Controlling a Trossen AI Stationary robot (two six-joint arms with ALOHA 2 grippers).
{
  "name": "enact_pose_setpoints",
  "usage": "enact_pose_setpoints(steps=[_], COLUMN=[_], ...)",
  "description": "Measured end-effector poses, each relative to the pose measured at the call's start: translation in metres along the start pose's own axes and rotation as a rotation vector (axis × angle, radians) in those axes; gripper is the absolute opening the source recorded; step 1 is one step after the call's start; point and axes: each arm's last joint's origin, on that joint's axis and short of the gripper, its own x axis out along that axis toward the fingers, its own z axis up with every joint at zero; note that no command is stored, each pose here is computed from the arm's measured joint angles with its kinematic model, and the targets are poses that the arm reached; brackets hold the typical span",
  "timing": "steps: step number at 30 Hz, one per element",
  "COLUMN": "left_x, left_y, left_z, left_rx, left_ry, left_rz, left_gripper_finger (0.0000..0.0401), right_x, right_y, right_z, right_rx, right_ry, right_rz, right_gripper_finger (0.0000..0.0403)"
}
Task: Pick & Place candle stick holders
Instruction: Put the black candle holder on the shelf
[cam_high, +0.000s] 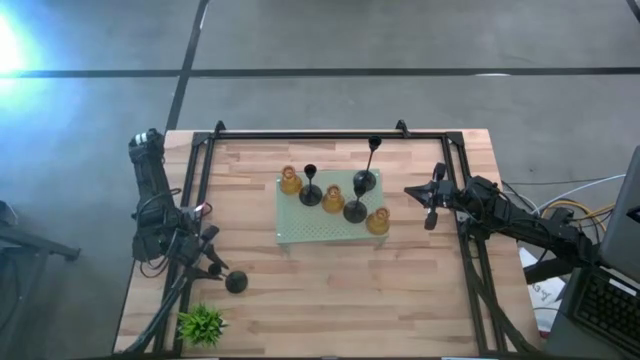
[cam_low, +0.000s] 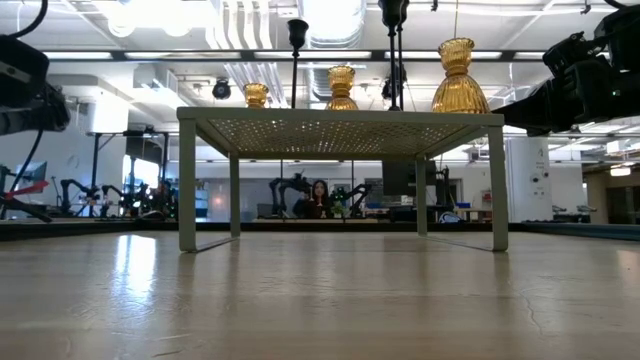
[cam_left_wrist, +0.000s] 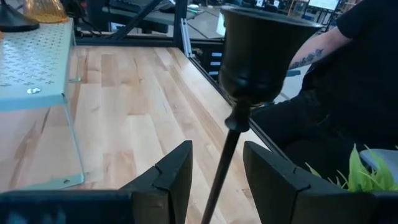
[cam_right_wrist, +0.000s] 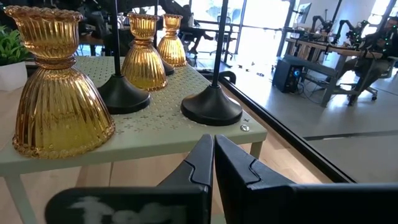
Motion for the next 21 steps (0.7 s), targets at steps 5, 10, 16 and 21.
enact_pose_setpoints(steps=[5,10,16,21], left_x=[0.0023,0.0035,0.004,0.0048], left_y=[-0.0005,-0.0005,0.0001,0.001], left_z=[0.0001,-0.0002,0.0001,0.0011], left_rx=[0.0,0.002,0.0,0.039], left_ry=[0.009,0.013,0.013,0.006], left_rz=[-0.009,-0.004,0.001,0.011], left_gripper_finger=[0.0147,0.0147,0.0146,0.0122], right_x=[0.0,0.0,0.0,0.0], right_y=[0.0,0.0,0.0,0.0], right_z=[0.0,0.0,0.0,0.0], right_rx=[0.0,0.0,0.0,0.0], right_ry=[0.0,0.0,0.0,0.0], right_rz=[0.0,0.0,0.0,0.0], right_gripper_finger=[0.0009,0.0009,0.0009,0.0009])
